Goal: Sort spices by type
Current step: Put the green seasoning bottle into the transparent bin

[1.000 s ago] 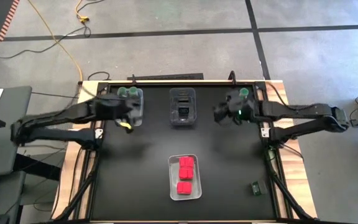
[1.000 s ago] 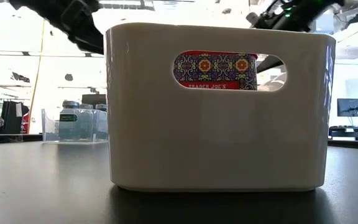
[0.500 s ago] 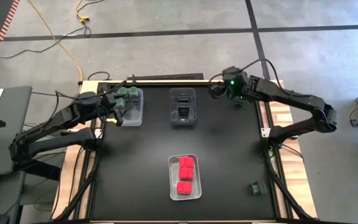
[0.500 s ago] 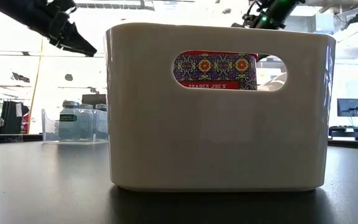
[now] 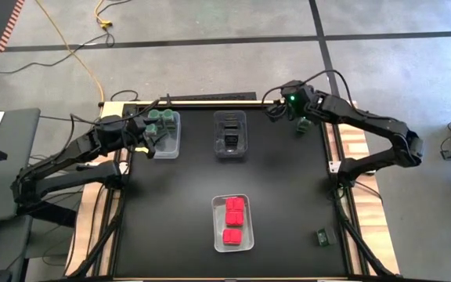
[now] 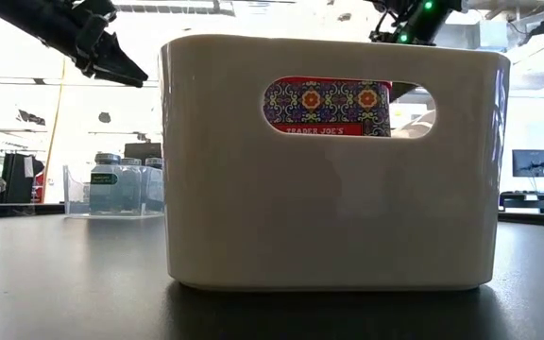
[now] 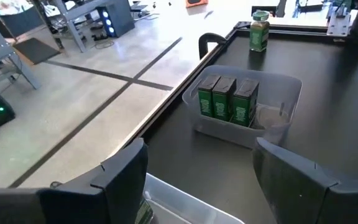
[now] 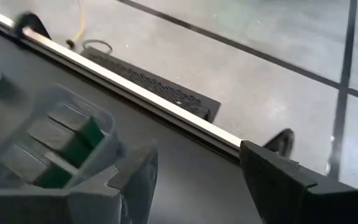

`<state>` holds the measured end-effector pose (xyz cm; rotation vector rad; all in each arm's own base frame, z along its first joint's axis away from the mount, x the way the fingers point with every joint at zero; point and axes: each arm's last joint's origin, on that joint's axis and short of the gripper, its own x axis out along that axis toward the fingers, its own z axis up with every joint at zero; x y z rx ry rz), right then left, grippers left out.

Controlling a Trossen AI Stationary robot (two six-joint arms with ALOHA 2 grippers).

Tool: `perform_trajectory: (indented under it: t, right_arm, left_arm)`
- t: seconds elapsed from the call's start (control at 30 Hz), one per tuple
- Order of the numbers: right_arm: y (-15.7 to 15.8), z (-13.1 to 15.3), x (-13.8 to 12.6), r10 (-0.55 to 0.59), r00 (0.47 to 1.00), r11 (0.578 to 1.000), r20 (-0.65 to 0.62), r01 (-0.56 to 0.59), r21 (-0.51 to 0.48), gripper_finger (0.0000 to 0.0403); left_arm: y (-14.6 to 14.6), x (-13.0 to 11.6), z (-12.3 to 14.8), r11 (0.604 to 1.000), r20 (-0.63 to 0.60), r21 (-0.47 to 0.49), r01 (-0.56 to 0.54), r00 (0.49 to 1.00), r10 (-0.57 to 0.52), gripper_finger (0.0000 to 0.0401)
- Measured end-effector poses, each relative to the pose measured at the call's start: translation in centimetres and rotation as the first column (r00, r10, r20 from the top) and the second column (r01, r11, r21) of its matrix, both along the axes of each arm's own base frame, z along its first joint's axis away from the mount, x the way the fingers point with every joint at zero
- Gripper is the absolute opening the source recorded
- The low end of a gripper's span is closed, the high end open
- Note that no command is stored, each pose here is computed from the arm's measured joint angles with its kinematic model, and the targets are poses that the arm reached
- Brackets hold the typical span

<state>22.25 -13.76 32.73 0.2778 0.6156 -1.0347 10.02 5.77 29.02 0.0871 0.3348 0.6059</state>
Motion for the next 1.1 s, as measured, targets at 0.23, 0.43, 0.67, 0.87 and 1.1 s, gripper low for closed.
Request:
perform_trajectory:
  t: [0.23,0.43,0.67,0.87,1.1]
  right_arm:
    - [-0.4,-0.5,-0.7,0.010,0.999,0.999,-0.049,-0.008,0.053,0.0256]
    - [-0.9,-0.8,-1.4,0.003,0.997,0.995,-0.073,0.004,0.098,0.0257]
    - [-1.2,-0.9,-1.8,0.001,0.997,0.992,-0.079,0.009,0.127,0.0307]
    - [-1.2,-0.9,-1.8,0.001,0.997,0.992,-0.078,0.009,0.126,0.0349]
    - [-1.1,-1.0,-1.8,0.007,0.996,0.991,-0.086,0.005,0.131,0.0356]
  left_arm:
    - [0.0,0.0,0.0,0.998,0.041,-0.056,-0.019,0.999,0.022,0.0275]
    - [0.0,0.0,0.0,0.996,0.061,-0.085,-0.028,0.998,0.034,0.0275]
    - [0.0,0.0,0.0,0.998,0.040,-0.055,-0.019,0.999,0.021,0.0275]
    - [0.0,0.0,-0.1,0.997,0.042,-0.071,-0.023,0.999,0.026,0.0275]
    - [0.0,-0.1,-0.3,0.995,0.032,-0.096,-0.029,0.999,0.032,0.0275]
